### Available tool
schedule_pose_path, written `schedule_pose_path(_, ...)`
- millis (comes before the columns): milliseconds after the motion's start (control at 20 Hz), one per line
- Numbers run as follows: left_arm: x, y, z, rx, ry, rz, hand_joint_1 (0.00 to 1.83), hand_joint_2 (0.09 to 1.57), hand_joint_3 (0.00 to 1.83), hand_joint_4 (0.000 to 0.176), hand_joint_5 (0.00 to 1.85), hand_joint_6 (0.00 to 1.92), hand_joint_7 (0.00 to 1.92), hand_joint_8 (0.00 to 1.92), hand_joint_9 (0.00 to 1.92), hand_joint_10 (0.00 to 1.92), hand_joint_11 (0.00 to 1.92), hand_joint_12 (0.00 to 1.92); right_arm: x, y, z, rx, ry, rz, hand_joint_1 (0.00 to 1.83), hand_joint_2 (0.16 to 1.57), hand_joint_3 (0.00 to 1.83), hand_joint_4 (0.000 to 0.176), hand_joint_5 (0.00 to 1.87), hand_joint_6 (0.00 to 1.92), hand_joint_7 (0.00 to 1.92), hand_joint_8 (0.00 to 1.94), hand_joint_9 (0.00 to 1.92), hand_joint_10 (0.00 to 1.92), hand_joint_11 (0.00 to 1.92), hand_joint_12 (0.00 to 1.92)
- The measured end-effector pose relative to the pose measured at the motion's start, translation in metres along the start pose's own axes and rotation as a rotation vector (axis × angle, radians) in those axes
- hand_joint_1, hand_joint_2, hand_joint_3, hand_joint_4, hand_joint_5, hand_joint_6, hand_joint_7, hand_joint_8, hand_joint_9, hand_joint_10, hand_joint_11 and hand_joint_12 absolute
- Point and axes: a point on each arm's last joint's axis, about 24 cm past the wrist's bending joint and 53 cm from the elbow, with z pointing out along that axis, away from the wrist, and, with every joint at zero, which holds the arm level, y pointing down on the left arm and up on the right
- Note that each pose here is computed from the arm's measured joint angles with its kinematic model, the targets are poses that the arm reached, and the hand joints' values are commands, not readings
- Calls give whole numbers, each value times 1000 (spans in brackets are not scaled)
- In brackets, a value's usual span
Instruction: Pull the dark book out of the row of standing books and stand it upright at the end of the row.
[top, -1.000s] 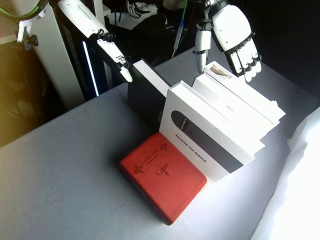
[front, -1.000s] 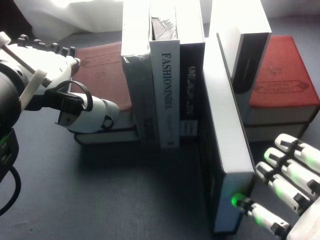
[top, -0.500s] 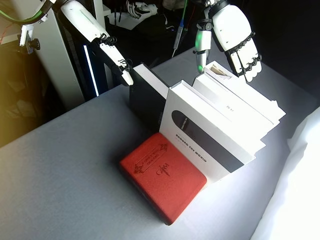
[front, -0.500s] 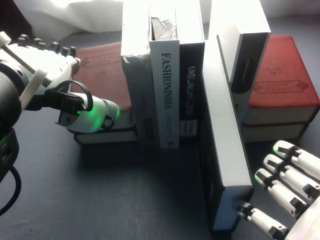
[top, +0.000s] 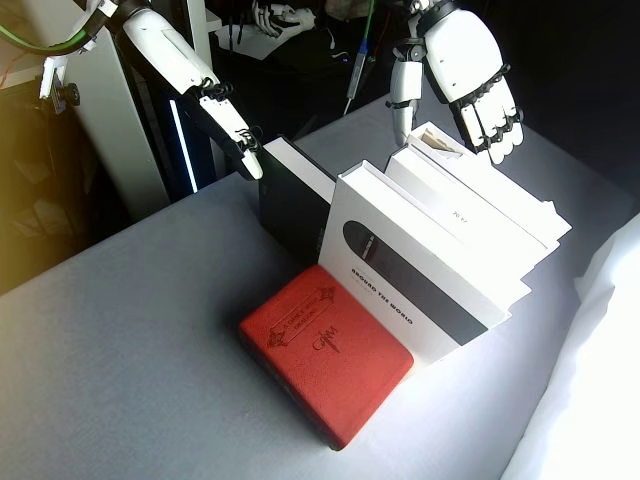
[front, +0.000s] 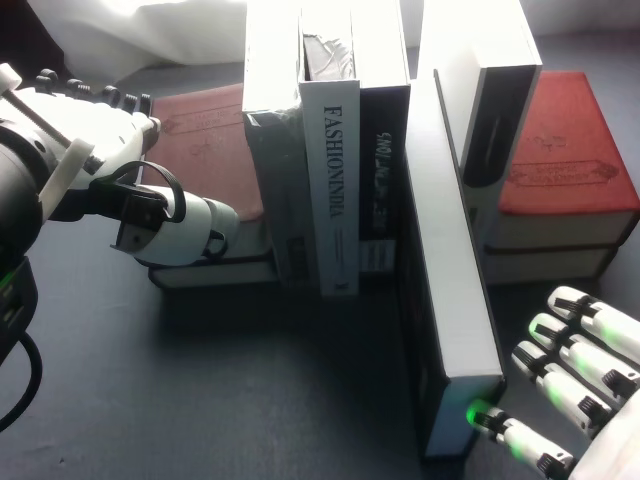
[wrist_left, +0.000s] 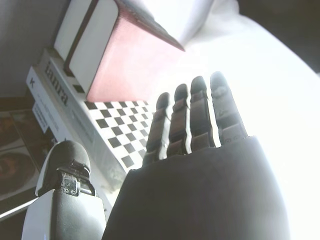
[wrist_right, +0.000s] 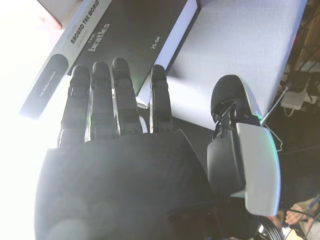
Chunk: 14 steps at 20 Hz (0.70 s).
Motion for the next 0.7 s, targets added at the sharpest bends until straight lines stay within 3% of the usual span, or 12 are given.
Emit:
schedule_pose_path(250, 0, 0, 0, 1, 0, 0, 0, 1168, 0, 0, 59, 1, 52, 0, 33, 0, 13, 48, -12, 12, -11, -37, -33, 11, 0, 1251, 0, 0, 158, 0, 164, 0, 120, 1, 0, 258)
schedule_pose_path(450, 0, 0, 0, 1, 0, 0, 0, 1176, 0, 0, 56, 5, 58, 8, 34, 7, 11, 40, -20, 11, -11, -30, -55, 26, 0, 1260, 2, 0, 158, 2, 151, 3, 109, 2, 0, 229)
schedule_pose_path(700, 0, 0, 0, 0, 0, 0, 0, 1183, 2, 0, 53, 1, 53, 2, 31, 2, 0, 44, -46, 15, -12, -47, -132, 82, 0, 1257, 0, 0, 195, 4, 195, 5, 148, 3, 0, 325)
